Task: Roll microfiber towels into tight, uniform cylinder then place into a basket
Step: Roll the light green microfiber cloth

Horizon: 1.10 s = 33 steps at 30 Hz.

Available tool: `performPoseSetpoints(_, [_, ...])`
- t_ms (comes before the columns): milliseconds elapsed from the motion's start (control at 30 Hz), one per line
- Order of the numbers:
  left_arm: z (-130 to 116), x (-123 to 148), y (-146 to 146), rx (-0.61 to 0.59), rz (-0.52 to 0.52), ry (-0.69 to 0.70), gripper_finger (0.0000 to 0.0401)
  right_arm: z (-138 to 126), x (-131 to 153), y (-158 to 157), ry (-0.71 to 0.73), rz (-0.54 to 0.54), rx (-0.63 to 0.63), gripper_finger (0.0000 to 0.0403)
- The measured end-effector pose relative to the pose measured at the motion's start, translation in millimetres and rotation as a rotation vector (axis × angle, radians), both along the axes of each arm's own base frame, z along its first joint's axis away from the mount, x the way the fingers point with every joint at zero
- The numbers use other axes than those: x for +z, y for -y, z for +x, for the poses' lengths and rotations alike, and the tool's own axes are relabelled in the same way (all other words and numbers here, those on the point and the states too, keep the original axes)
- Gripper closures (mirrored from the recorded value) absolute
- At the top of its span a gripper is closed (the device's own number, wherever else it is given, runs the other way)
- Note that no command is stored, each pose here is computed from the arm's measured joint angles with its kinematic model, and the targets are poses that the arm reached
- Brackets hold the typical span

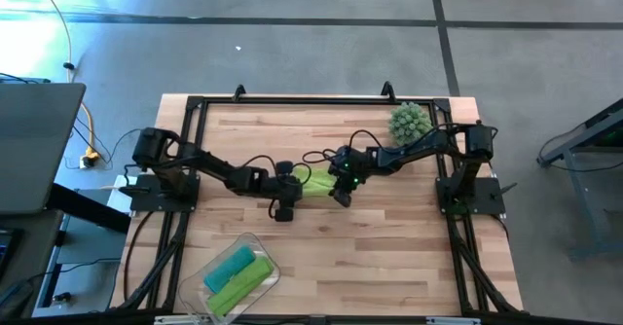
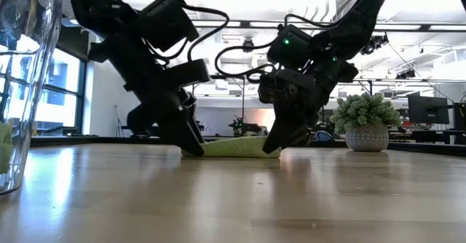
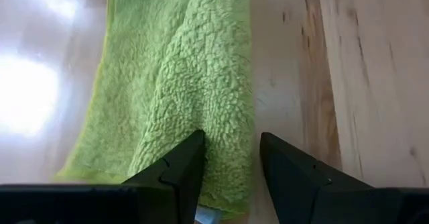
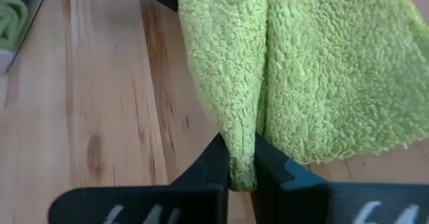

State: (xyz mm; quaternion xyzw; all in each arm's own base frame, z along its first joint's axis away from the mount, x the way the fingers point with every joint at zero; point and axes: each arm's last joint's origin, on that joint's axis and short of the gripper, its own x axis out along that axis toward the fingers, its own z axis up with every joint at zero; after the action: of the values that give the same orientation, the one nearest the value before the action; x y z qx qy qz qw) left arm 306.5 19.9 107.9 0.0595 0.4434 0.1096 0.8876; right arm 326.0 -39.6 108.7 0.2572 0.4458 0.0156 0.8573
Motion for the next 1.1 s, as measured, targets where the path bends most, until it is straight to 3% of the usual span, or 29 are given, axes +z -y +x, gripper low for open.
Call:
performPoseSetpoints(100, [0, -4, -5, 0.050, -0.081, 0.005, 0.0261, 0, 0, 0, 0.014, -0.034, 0.041, 0.0375])
performPoseSetpoints(367, [-3, -5, -27, 0.135, -0.413, 0.030, 0.0261, -9, 14, -1, 0.023, -0.139, 0.180, 0.0280])
performPoseSetpoints(567, [-6, -5, -44, 0.188, -0.584, 0.051, 0.0261, -20, 43, -13, 0.069, -0.213, 0.278, 0.0262])
performPoseSetpoints(667, [-8, -5, -51, 0.197, -0.649, 0.060, 0.0261, -17, 55, -33, 0.150, -0.350, 0.365, 0.0265])
performPoseSetpoints(800, [-10, -6, -55, 0.193, -0.680, 0.060, 0.0261, -13, 58, -65, 0.221, -0.663, 0.529, 0.0267])
performPoseSetpoints(900, [-10, -6, -55, 0.194, -0.681, 0.060, 0.0261, -8, 51, -80, 0.212, -0.868, 0.558, 0.0267])
performPoseSetpoints(967, [-10, -6, -55, 0.195, -0.682, 0.060, 0.0261, -4, 44, -82, 0.194, -0.926, 0.539, 0.0267])
performPoseSetpoints(1100, [-10, -6, -55, 0.186, -0.695, 0.062, 0.0261, 1, 29, -76, 0.157, -0.919, 0.530, 0.0253])
